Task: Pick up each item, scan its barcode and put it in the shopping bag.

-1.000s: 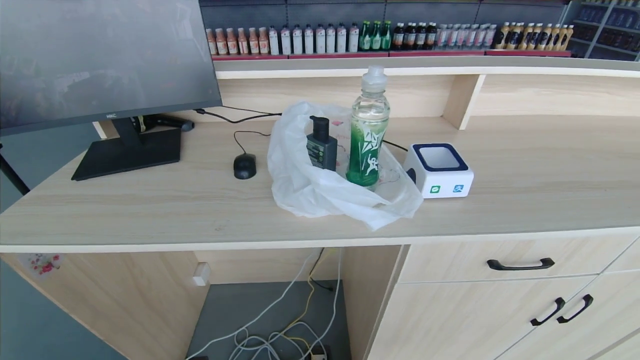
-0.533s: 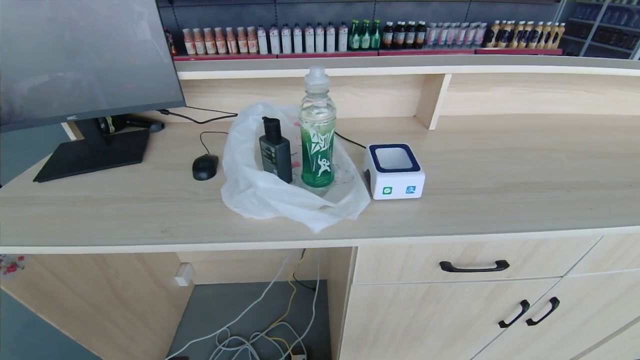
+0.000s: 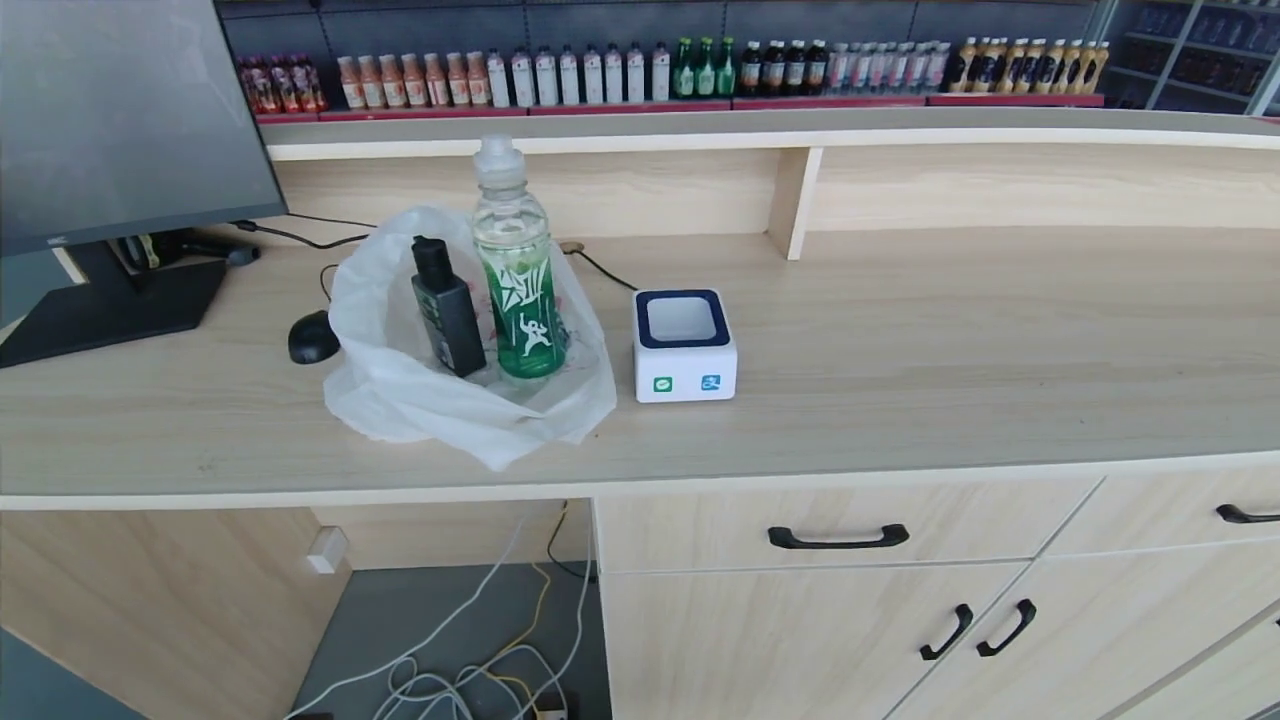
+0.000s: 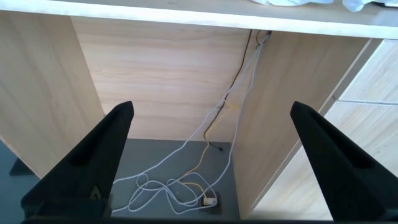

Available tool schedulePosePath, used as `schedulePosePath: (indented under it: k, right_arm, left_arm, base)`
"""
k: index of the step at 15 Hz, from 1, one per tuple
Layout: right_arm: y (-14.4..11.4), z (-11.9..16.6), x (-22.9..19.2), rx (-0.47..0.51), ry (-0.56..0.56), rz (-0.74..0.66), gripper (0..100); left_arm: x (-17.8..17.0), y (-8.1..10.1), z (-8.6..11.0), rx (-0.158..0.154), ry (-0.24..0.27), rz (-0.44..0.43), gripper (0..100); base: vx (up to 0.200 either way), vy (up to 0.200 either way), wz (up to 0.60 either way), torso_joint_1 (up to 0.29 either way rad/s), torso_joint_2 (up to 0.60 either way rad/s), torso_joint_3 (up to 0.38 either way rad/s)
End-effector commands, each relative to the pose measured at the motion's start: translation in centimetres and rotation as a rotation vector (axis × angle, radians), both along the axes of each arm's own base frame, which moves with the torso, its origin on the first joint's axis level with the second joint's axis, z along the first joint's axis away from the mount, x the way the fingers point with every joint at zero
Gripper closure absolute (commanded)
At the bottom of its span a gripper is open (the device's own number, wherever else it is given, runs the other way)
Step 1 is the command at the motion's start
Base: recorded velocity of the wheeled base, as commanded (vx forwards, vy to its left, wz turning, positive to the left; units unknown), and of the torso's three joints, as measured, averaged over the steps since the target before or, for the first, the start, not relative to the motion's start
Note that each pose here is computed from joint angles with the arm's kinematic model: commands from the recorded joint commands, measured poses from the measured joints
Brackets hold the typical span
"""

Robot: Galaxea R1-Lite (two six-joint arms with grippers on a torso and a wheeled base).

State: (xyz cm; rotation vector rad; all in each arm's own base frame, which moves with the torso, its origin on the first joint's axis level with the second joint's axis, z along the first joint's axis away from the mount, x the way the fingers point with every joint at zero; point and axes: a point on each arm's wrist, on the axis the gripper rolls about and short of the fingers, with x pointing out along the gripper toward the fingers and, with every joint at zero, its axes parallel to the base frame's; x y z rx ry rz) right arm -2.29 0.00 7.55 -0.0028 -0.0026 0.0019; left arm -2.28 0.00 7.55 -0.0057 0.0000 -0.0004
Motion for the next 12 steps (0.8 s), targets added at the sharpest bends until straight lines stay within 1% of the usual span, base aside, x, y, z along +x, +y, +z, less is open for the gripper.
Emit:
schedulePosePath:
  k: [1, 4, 12]
  right_arm:
    - [0.0, 0.03, 0.01, 0.0, -0.001, 0.001, 0]
    - [0.0, 0.01, 0.01, -0.002, 0.001, 0.001, 0]
    - [0.0, 0.01, 0.01, -0.002, 0.001, 0.001, 0]
  left_arm:
    - [0.0, 0.0, -0.01, 0.0, 0.0, 0.0, 0]
    - [0.0, 0.0, -0.01, 0.0, 0.0, 0.0, 0]
    - [0.0, 0.0, -0.01, 0.001, 0.0, 0.0, 0]
  base:
    - [0.0, -0.2, 0.0, 0.007, 0.0, -0.002]
    - [0.0, -0.2, 0.0, 0.004, 0.0, 0.002]
    - [0.0, 0.0, 0.0, 0.0, 0.0, 0.0]
